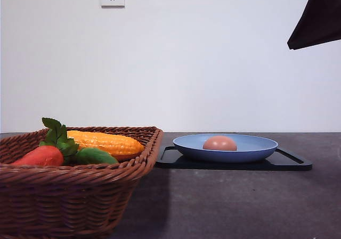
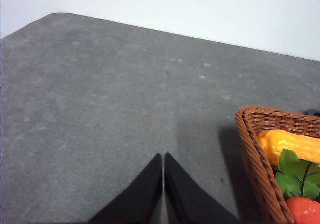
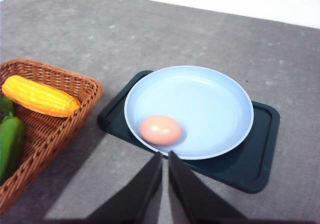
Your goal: Transfer egg from basket to plate and serve
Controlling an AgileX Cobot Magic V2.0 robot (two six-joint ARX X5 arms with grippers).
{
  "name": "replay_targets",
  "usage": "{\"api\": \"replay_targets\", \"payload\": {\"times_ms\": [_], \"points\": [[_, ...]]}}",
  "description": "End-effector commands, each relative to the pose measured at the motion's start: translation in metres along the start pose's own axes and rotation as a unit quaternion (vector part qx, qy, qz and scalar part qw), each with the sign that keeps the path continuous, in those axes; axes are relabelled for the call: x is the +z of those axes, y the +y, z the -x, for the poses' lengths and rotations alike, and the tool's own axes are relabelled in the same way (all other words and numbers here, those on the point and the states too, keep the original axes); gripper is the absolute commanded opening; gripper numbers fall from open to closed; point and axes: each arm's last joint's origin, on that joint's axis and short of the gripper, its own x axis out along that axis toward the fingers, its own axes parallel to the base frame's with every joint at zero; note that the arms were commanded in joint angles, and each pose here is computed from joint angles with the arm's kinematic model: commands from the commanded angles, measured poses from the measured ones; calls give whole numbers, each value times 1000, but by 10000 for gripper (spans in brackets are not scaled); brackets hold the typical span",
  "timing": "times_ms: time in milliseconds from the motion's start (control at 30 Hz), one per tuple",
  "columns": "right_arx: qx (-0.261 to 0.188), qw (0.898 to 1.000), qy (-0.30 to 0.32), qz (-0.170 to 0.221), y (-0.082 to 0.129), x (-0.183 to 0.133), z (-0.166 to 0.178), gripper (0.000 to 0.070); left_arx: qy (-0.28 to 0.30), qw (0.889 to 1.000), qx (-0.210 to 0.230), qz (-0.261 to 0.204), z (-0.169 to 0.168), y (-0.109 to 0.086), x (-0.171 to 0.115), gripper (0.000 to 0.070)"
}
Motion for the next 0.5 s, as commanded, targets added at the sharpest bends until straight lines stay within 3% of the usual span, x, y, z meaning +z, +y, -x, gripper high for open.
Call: {"api": "replay_targets", "payload": {"times_ms": [0, 467], "points": [[4, 1000, -7, -7, 2, 3, 0, 0, 19, 1000, 3, 5, -2, 2, -8, 0], [4, 1000, -7, -7, 2, 3, 0, 0, 15, 1000, 3, 9, -2, 1, -8, 0]]}}
